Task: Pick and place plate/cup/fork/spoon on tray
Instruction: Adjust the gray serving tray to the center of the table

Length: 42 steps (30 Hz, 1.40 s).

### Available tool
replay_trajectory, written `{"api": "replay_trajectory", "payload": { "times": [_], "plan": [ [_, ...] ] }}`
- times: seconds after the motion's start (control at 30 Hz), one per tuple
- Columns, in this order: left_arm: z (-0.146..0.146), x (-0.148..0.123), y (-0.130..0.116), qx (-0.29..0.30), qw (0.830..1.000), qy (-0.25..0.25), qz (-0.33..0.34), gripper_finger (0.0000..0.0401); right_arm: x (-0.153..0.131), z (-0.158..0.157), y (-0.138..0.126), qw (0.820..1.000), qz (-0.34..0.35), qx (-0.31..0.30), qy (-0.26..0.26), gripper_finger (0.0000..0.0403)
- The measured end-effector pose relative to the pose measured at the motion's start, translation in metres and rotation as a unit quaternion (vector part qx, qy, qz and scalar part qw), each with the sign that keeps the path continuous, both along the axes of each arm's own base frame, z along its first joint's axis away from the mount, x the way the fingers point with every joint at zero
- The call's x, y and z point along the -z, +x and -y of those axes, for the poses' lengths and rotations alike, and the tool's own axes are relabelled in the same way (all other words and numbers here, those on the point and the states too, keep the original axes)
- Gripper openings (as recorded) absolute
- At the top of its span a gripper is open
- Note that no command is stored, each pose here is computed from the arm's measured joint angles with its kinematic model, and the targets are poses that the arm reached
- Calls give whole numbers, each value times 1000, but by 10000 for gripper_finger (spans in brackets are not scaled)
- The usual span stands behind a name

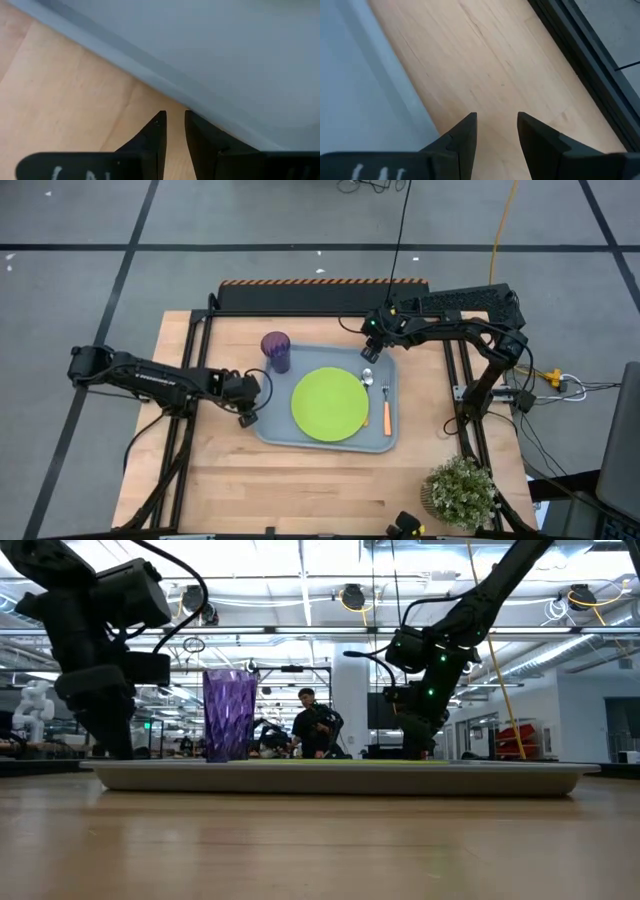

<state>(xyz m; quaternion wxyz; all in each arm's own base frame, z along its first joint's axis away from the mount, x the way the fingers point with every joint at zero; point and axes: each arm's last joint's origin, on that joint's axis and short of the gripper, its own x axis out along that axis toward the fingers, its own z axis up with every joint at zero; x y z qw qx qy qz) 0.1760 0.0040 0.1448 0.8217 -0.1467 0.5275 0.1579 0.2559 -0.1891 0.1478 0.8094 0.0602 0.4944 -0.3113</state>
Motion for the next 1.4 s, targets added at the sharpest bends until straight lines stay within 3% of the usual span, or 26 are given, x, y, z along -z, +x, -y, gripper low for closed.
{"api": "replay_trajectory", "payload": {
  "times": [0.5,1.4],
  "plan": [
    [17,-2,5,46,998,-14,30,72,-1,0,1,1000,8,8,0,134],
    [30,-3,5,69,997,-22,38,72,6,-13,3,999,7,-19,29,134]
  ]
}}
